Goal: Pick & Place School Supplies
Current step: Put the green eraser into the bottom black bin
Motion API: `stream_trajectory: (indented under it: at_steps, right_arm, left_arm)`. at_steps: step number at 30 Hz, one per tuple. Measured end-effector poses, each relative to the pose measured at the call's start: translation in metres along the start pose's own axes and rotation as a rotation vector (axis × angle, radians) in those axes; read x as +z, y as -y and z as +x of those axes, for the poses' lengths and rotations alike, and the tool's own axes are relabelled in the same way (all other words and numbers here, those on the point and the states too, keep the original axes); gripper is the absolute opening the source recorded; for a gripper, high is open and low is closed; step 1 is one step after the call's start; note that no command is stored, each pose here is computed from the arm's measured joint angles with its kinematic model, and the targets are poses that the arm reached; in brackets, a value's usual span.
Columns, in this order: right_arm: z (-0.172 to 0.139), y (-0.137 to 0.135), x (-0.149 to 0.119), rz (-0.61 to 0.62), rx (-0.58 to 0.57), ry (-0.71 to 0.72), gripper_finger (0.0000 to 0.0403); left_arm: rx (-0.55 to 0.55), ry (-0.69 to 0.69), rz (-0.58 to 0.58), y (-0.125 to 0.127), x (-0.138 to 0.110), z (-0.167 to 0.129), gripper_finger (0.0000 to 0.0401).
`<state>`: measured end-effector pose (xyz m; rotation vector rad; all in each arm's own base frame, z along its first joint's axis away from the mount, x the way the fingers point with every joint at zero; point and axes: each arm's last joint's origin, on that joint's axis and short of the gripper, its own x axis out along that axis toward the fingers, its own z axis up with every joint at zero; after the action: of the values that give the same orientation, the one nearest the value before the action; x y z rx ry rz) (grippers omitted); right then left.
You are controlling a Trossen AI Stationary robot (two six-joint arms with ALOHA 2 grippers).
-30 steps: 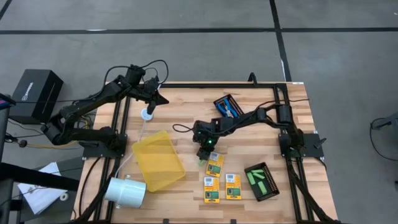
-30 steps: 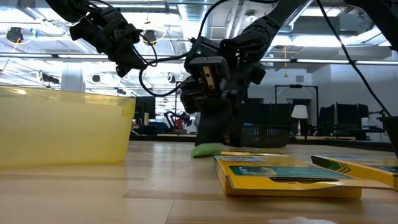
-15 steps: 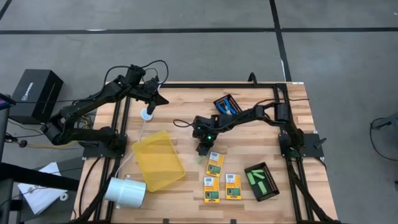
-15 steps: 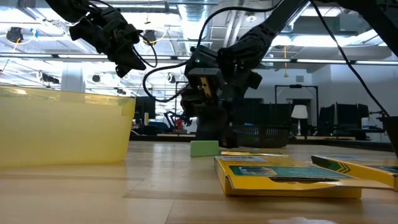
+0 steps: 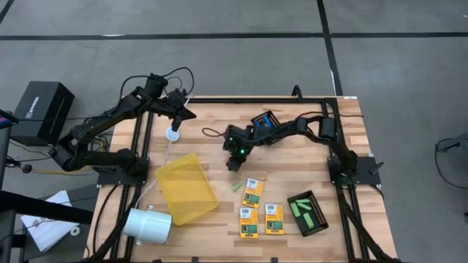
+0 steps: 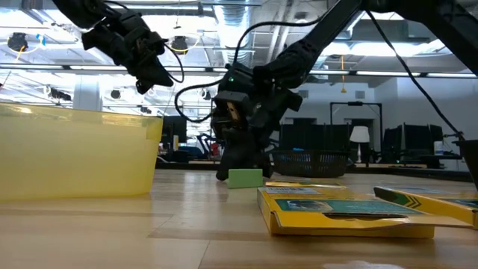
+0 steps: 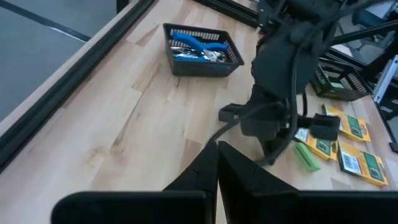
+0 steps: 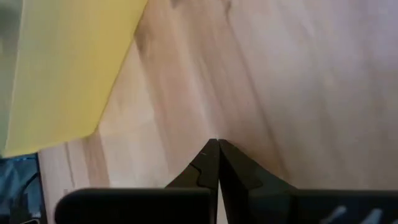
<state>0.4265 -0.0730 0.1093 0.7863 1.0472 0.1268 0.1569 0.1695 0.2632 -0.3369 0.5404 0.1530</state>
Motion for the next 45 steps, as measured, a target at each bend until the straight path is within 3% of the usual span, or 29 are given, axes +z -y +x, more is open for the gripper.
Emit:
stream_trajectory:
  at_steps: [7, 12, 16, 22, 28, 32, 40, 45]
  right_arm:
    - [-0.056, -0.022, 0.036, -0.086, 0.178, 0.119, 0.0]
    - [-0.083, -0.032, 0.035, -0.108, 0.203, 0.109, 0.0018]
    - [-0.094, -0.038, 0.02, -0.141, 0.193, 0.008, 0.0071]
    - [-0.085, -0.047, 0.003, -0.233, 0.159, -0.104, 0.0173]
    - [-0.071, -0.057, -0.005, -0.441, 0.045, -0.125, 0.0248]
    - [-0.064, -0.064, -0.014, -0.614, -0.06, -0.176, 0.0252]
    - [-0.047, -0.086, -0.035, -0.957, -0.113, -0.287, 0.0223]
    - [-0.042, -0.094, -0.036, -1.041, -0.119, -0.275, 0.022]
  left_arm:
    - [0.006, 0.006, -0.001, -0.002, 0.0, -0.001, 0.0002]
    - [0.02, 0.02, 0.001, -0.005, 0.001, -0.003, 0.0002]
    - [0.038, 0.029, -0.008, -0.008, 0.001, -0.006, 0.0002]
    - [0.051, 0.038, -0.012, -0.011, 0.001, -0.008, 0.0002]
    - [0.052, 0.042, -0.01, -0.011, 0.001, -0.008, 0.0002]
    - [0.052, 0.043, -0.035, -0.011, 0.001, -0.008, 0.0002]
    - [0.044, 0.047, -0.097, -0.01, 0.002, -0.007, 0.0002]
    - [0.044, 0.047, -0.1, -0.01, 0.002, -0.007, 0.0002]
